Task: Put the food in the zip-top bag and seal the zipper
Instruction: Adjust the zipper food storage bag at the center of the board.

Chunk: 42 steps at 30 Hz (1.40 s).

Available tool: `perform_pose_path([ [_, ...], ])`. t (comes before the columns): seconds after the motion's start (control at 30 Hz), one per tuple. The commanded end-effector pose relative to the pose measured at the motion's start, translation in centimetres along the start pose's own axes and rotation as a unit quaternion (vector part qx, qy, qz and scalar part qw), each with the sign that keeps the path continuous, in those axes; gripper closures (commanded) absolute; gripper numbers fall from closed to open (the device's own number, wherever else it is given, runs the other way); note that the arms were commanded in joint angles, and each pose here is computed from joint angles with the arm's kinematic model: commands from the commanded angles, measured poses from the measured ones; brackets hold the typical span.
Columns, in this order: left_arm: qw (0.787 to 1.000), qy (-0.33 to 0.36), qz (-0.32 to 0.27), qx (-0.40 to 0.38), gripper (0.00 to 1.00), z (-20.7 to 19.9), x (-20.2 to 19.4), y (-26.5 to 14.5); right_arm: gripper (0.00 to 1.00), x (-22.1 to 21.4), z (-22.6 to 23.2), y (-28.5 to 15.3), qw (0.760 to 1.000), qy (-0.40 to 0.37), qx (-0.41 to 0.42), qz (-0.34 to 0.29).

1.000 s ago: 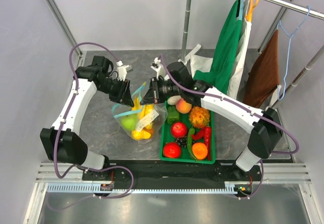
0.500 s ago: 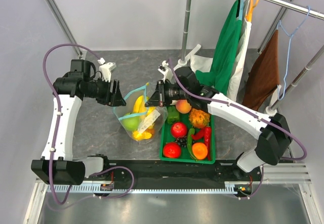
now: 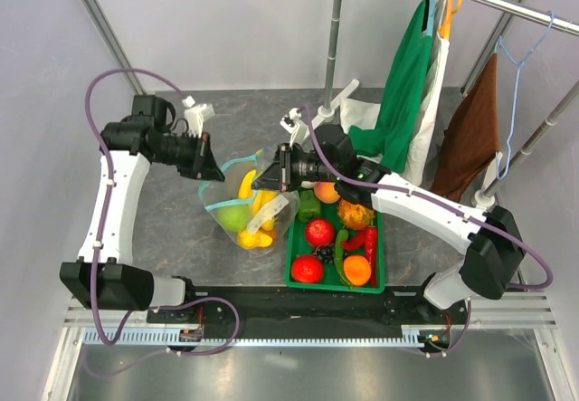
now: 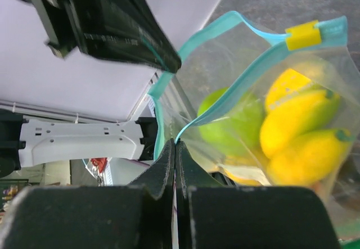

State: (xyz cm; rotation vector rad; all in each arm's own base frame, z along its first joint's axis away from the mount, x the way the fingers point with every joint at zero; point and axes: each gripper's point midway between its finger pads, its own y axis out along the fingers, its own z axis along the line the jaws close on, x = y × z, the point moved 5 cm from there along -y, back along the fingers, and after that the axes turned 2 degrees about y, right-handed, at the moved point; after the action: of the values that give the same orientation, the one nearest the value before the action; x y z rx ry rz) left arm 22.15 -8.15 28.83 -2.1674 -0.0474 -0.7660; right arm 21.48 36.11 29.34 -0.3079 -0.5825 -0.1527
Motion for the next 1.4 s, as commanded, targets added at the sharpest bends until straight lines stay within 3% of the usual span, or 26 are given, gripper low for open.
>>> perform_pose_path([
  [0.0, 0.996, 0.070, -0.032, -0.037, 0.97, -2.6, 3.0, -1.8, 1.00, 1.1, 4.3, 0.5, 0.996, -0.039, 0.060, -0.049],
  [0.03, 0.996, 0.076, -0.032, -0.016, 0.95, -2.2, 3.2, -2.1, 1.00, 1.2, 4.2, 0.6, 0.996, -0.038, 0.056, -0.053],
  [0.1, 0.996, 0.079, -0.035, 0.030, 0.71, -1.1, 3.6, -2.3, 1.00, 1.3, 4.1, 0.6, 0.996, -0.040, 0.051, -0.059],
  [0.13, 0.994, 0.064, -0.020, 0.089, 0.49, 0.6, 3.4, -2.2, 1.00, 1.2, 4.0, 0.6, 0.996, -0.040, 0.048, -0.059],
  [0.2, 0.990, 0.029, 0.018, 0.136, 0.42, 3.1, 2.5, -1.5, 1.00, 1.1, 3.9, 0.4, 0.996, -0.045, 0.044, -0.058],
  [0.3, 0.991, 0.009, 0.031, 0.129, 0.38, 3.8, 1.1, -1.5, 1.00, 1.2, 3.9, 0.0, 0.996, -0.051, 0.039, -0.060],
  [0.33, 0.991, 0.008, 0.038, 0.130, 0.19, 3.9, 0.5, -1.3, 1.00, 1.2, 4.0, -0.1, 0.996, -0.053, 0.040, -0.062],
  [0.53, 0.985, -0.022, 0.067, 0.156, 0.17, 4.3, -2.8, -0.8, 1.00, 1.0, 3.8, -0.3, 0.996, -0.054, 0.039, -0.060],
  [0.63, 0.988, -0.018, 0.067, 0.141, 0.22, 4.3, -2.8, -0.5, 1.00, 0.8, 3.7, -0.5, 0.996, -0.054, 0.039, -0.061],
  [0.7, 0.996, -0.009, 0.059, 0.063, 0.37, 2.9, -2.1, 0.3, 1.00, 0.7, 3.4, -0.6, 0.996, -0.055, 0.035, -0.063],
  [0.73, 0.998, -0.009, 0.058, 0.034, 0.63, 1.8, -1.8, -0.1, 1.00, 0.7, 3.2, -0.6, 0.996, -0.055, 0.032, -0.065],
  [0.83, 0.998, 0.022, 0.055, -0.037, 0.98, -0.7, 0.7, -0.7, 1.00, 0.8, 3.4, -0.1, 0.995, -0.050, 0.040, -0.073],
  [0.97, 0.992, 0.094, 0.070, -0.044, 0.98, -3.5, 2.7, -0.1, 1.00, 1.1, 5.3, 1.4, 0.993, -0.052, 0.068, -0.081],
  [1.2, 0.985, 0.083, 0.138, -0.059, 0.98, -2.6, -0.1, 2.5, 0.98, 0.7, 3.7, 2.2, 0.994, -0.059, 0.035, -0.088],
  [1.3, 0.983, 0.079, 0.154, -0.067, 0.98, -2.3, -0.9, 3.0, 0.83, 0.1, 3.0, 2.2, 0.995, -0.066, 0.028, -0.076],
  [1.37, 0.981, 0.074, 0.166, -0.070, 0.98, -1.9, -1.3, 3.4, 0.56, -0.1, 3.1, 2.0, 0.994, -0.088, 0.033, -0.059],
])
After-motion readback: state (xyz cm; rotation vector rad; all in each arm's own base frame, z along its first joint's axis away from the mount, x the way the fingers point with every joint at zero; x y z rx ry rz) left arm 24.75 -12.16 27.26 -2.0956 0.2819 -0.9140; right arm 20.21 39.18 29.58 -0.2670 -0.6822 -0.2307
